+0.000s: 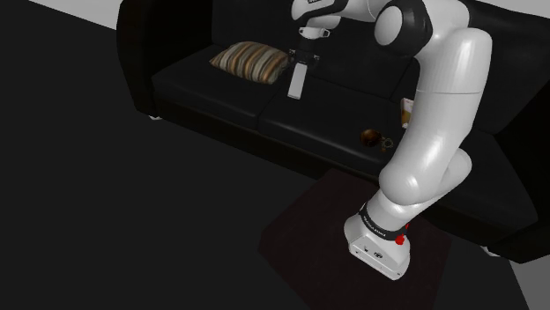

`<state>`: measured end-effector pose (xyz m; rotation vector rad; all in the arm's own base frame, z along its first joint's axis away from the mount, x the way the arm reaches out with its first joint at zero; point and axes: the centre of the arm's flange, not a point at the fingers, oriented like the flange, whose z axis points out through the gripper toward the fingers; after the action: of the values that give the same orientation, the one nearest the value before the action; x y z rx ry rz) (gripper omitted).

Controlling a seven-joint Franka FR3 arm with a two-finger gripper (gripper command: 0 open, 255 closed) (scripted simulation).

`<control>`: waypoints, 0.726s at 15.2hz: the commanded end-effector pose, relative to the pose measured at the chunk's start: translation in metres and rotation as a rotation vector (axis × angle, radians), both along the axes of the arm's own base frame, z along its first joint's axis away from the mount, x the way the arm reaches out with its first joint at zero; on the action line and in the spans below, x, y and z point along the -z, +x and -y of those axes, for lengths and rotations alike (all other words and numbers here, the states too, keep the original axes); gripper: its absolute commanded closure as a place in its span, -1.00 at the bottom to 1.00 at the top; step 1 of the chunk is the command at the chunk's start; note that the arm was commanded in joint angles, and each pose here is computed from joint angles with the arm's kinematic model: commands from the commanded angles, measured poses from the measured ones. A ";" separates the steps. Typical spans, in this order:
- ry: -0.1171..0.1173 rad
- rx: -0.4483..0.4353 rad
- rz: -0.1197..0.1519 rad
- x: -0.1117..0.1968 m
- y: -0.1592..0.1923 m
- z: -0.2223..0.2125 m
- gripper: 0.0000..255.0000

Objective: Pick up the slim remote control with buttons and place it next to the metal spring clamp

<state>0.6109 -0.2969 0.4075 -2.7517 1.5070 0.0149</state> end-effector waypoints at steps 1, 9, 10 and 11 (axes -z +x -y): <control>0.000 0.000 0.000 -0.011 0.000 0.000 1.00; 0.000 0.000 0.000 -0.053 0.000 0.000 1.00; 0.000 0.000 0.000 -0.058 0.000 0.000 1.00; 0.000 0.000 0.000 -0.063 0.000 0.000 1.00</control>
<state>0.6120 -0.2967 0.4655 -2.7518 1.5071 0.0148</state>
